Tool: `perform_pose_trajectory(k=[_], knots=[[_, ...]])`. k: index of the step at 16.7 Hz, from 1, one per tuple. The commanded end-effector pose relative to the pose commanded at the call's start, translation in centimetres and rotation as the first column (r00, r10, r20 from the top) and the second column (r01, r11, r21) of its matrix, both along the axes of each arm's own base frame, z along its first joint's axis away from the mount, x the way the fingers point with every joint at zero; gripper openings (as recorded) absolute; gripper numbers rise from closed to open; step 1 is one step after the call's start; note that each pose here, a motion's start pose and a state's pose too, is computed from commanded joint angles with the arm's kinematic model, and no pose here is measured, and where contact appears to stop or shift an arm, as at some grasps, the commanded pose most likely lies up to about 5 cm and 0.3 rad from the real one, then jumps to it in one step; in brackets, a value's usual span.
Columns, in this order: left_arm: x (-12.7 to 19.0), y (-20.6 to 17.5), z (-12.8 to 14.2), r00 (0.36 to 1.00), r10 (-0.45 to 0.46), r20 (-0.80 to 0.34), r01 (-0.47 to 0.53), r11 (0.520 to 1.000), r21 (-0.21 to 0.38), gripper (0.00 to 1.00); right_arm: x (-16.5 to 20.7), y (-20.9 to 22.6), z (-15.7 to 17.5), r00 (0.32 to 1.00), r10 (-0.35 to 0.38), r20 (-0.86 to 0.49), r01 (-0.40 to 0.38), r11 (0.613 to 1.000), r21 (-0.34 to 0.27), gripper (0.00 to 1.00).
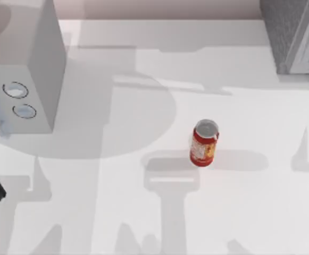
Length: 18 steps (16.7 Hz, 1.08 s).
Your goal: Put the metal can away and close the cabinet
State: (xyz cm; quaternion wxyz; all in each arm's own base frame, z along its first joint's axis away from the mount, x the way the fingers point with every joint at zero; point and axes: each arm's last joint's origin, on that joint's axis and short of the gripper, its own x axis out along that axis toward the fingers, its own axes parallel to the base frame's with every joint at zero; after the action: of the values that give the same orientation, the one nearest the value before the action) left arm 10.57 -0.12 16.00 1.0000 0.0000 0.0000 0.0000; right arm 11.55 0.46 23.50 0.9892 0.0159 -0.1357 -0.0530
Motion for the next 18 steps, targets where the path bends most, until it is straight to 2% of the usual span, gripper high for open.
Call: perform_pose_trajectory(k=[5,9,14,18], knots=[[0.0,0.0,0.0,1.000,0.000,0.000,0.000,1.000,0.000,1.00,3.9,2.8,2.2,0.999,0.030,0.019,-0.031,0.999,0.044,1.00],[0.0,0.0,0.0,1.000,0.000,0.000,0.000,1.000,0.000,1.00,7.9,7.0,1.3,0.998,0.054,-0.019,-0.052,0.996,0.078,1.00],[0.0,0.0,0.0,1.000,0.000,0.000,0.000,1.000,0.000,1.00,11.2,14.1,-3.4,0.993,0.074,-0.097,-0.065,0.994,0.092,1.00],[0.0,0.0,0.0,1.000,0.000,0.000,0.000,1.000,0.000,1.00,11.3,19.3,-9.4,0.983,0.084,-0.162,-0.073,0.995,0.074,1.00]])
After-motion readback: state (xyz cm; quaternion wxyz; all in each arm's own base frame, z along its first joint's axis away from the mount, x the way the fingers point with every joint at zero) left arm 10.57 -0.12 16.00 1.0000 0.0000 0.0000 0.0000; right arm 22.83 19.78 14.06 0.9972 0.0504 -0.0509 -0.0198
